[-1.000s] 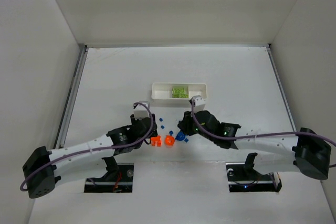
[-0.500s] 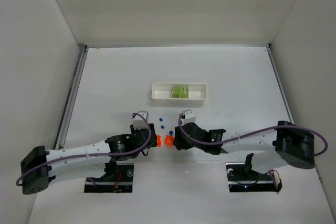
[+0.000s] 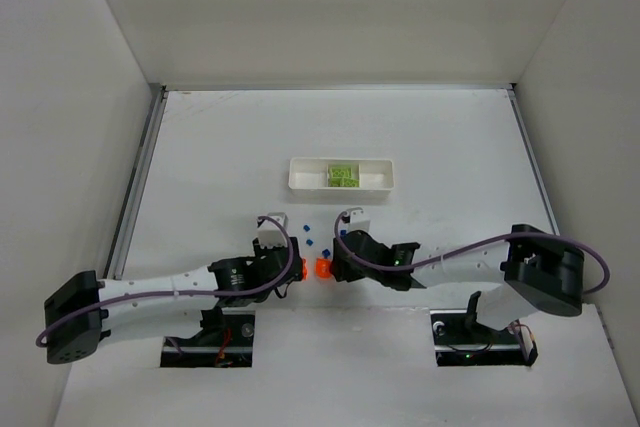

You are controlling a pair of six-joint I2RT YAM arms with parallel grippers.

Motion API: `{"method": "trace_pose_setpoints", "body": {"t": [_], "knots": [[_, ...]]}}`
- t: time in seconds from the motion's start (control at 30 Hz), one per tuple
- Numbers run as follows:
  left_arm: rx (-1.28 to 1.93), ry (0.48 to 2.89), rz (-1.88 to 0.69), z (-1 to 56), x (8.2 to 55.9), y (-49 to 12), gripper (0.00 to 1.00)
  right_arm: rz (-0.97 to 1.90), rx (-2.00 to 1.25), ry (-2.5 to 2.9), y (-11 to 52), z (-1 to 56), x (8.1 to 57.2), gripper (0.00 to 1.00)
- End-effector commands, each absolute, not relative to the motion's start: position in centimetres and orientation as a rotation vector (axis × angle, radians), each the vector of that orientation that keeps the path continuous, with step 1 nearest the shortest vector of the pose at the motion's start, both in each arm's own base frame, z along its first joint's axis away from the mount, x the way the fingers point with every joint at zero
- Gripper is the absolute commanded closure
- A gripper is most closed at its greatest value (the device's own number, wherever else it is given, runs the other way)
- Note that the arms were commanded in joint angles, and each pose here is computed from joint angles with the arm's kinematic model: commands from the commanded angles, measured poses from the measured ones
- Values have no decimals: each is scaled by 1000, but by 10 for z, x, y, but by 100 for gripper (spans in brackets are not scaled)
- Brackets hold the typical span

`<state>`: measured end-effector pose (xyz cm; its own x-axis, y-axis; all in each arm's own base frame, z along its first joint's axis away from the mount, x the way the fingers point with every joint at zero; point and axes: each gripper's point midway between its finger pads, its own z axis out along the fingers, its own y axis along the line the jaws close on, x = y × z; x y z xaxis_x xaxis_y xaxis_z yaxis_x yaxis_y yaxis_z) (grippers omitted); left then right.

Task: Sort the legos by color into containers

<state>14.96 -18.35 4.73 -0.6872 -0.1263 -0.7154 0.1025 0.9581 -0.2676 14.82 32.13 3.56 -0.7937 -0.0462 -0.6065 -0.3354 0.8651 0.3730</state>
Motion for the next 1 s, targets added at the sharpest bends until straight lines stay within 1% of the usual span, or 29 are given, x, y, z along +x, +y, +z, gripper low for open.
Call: {"method": "trace_pose_setpoints", "body": {"t": [0.0,0.23,0.43,0.47,0.7,0.9,0.97], "knots": [[-29,2287,-387,47,149,-187,53,741,-227,2378,347,55,157,64],[-14,2285,-393,48,148,-189,53,794,-186,2366,355,56,163,71],[4,2286,-397,48,146,-191,55,792,-166,2364,353,56,165,84],[10,2287,-398,48,145,-191,55,795,-160,2356,352,59,166,84],[41,2280,-400,48,146,-196,55,826,-120,2301,340,83,174,87],[96,2271,-386,48,144,-200,56,825,-75,2239,324,105,192,87],[112,2268,-379,48,145,-202,56,824,-84,2251,324,103,191,85]]}}
